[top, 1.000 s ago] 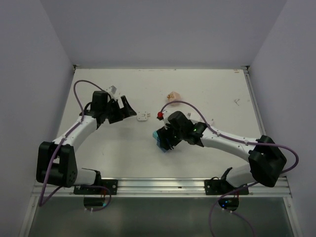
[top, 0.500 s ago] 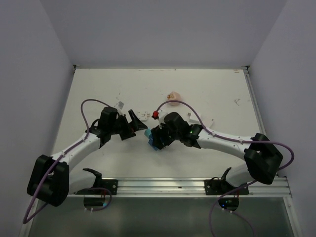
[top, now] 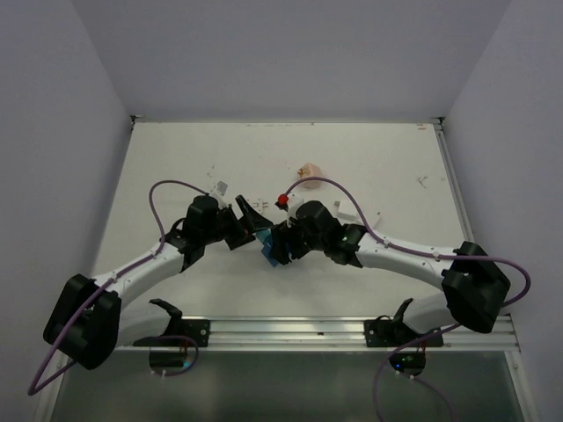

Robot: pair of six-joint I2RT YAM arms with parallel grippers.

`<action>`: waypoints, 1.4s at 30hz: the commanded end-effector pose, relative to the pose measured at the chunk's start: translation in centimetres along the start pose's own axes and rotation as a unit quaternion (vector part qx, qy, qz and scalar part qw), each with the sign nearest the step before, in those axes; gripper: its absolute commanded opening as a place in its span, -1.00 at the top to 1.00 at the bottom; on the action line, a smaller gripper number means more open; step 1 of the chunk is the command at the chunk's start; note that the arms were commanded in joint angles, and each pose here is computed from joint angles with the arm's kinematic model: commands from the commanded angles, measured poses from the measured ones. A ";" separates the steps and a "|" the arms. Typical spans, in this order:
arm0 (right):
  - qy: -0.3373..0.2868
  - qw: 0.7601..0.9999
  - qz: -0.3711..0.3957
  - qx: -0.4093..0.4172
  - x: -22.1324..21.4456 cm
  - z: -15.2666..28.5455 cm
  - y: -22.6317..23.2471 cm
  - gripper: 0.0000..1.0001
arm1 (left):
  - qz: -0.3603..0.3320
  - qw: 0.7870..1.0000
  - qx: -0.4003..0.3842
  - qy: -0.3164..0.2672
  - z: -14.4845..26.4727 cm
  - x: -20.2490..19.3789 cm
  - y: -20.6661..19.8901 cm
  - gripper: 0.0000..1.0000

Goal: Pull the plug off the socket

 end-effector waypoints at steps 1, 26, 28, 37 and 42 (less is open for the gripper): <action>-0.067 0.997 -0.021 0.038 2.1 0.9 1.7 1.00 | -0.004 1.000 -0.011 -0.024 -0.5 0.3 -0.6 -0.84; -0.075 0.995 -0.052 0.042 1.5 1.0 1.5 1.00 | -0.009 0.998 -0.022 -0.060 -0.3 0.4 -1.1 0.55; -0.069 0.995 -0.052 0.040 1.1 1.0 1.3 1.00 | -0.010 0.997 -0.021 -0.070 -0.1 0.6 -1.2 0.75; 0.002 0.999 -0.030 0.013 -1.1 0.5 0.1 1.00 | -0.027 0.993 -0.004 -0.113 0.3 2.9 -2.2 1.00; 0.039 0.999 -0.029 -0.011 -2.4 0.6 -0.7 1.00 | -0.036 0.988 -0.001 -0.147 1.0 5.7 -2.1 1.00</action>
Point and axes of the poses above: each gripper's point midway between its finger pads, its own z axis back along the fingers, its own y axis along the line the jaws close on, x = y × z, the point moved 8 cm from there along z, back along the fingers, and after that the axes turned 11 degrees about -z, right-handed, at the moved point
